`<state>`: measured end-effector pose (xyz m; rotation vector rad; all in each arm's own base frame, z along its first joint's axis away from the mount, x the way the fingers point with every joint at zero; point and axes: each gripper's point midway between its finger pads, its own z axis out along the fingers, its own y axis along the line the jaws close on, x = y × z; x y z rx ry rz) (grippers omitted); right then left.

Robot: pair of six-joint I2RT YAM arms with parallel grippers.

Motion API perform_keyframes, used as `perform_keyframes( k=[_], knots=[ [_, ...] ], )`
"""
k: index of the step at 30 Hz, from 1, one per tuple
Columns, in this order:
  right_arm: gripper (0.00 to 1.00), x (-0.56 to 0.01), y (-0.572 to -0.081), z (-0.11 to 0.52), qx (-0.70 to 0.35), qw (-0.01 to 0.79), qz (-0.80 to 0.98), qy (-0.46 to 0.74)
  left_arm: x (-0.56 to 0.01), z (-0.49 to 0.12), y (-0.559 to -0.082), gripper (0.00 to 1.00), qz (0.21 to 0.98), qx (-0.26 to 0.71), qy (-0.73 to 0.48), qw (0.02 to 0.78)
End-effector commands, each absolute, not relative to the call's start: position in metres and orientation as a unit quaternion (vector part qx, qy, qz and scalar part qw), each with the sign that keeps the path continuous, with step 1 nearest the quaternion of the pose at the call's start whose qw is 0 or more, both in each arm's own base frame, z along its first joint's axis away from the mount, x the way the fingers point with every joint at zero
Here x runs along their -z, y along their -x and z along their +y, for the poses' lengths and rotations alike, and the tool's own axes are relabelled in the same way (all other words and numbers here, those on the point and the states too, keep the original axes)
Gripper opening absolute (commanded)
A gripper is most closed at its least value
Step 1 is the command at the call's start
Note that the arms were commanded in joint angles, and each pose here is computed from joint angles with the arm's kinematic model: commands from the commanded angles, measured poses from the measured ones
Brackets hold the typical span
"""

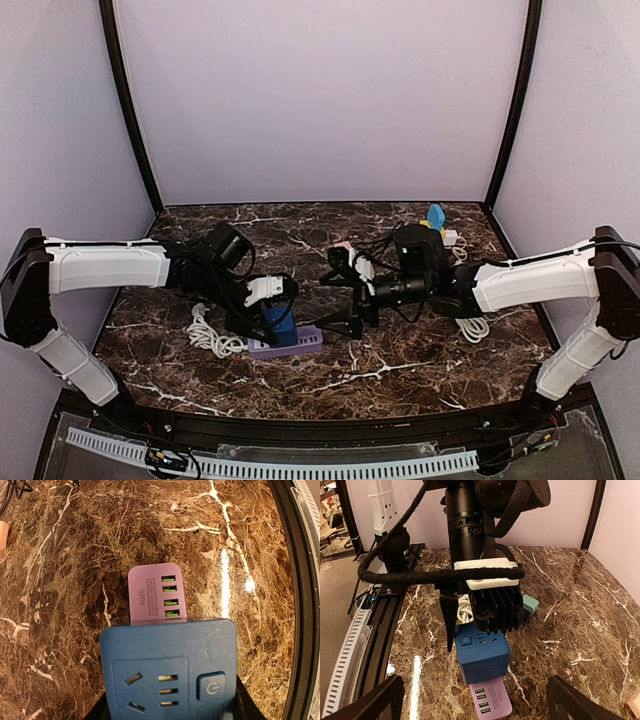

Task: Insert the plug
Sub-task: Insert the plug into the socket.

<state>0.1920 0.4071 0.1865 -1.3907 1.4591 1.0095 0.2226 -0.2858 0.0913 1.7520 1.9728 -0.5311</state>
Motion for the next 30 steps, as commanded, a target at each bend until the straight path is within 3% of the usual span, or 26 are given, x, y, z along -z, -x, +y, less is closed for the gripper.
perform_keyframes(
  k=[1,14,23,30],
  knots=[
    [0.99,-0.19,-0.197,0.412,-0.409,0.432,0.581,0.556,-0.065,-0.269,-0.226,0.01,0.726,0.134,-0.642,0.205],
    [0.99,-0.187,-0.196,0.411,-0.408,0.427,0.583,0.559,-0.052,-0.259,-0.188,0.01,0.734,0.186,-0.645,0.102],
    [0.99,-0.184,-0.2,0.415,-0.409,0.418,0.594,0.552,-0.001,-0.229,-0.171,0.01,0.728,0.098,-0.678,0.025],
    [0.99,-0.183,-0.204,0.412,-0.4,0.427,0.599,0.547,0.0,-0.228,-0.155,0.01,0.726,0.121,-0.676,-0.027]
  ],
)
